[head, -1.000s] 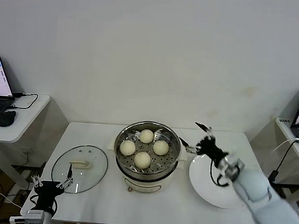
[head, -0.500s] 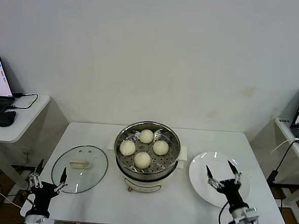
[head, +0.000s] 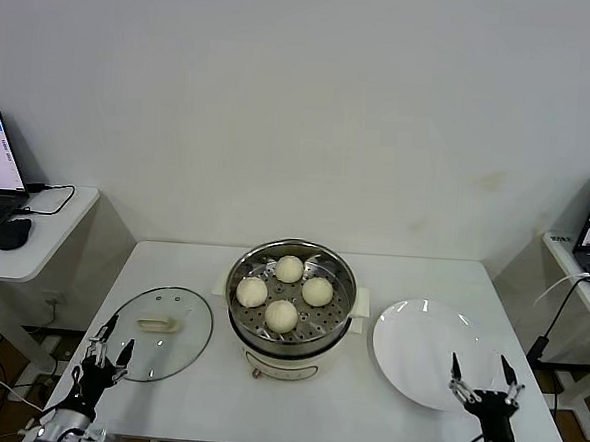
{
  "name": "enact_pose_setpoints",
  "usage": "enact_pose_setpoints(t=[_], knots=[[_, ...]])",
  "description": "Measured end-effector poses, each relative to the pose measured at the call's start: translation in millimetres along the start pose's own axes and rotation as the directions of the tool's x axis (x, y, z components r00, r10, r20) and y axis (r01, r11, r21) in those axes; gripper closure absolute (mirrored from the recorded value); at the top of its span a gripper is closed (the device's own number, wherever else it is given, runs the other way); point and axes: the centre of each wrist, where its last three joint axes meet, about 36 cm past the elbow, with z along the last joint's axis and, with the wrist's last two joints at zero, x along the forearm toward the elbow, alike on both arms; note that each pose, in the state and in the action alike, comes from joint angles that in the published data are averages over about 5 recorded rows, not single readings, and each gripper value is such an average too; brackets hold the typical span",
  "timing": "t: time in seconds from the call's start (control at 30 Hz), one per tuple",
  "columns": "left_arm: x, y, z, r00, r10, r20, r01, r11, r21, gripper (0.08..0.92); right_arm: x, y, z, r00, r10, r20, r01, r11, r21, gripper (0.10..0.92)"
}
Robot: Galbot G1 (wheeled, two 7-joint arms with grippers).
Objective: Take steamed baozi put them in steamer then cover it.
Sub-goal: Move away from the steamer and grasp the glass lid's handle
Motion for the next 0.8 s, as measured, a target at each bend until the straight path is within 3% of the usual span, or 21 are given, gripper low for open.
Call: enact_pose_setpoints(t=[0.33,0.8], knots=[[-45,-7,32,0.9978,0.053,0.041,-0.046,0.989,-0.138,0.177,14,-4,9,0.996,0.087,-0.019,-0.087,0.996,-0.002,0.200],[-82,-18,41,0.9943,0.092,0.055,-0.081,0.980,-0.180,0.177,23,-7,18,0.991,0.130,-0.046,-0.130,0.992,0.006,0.200]])
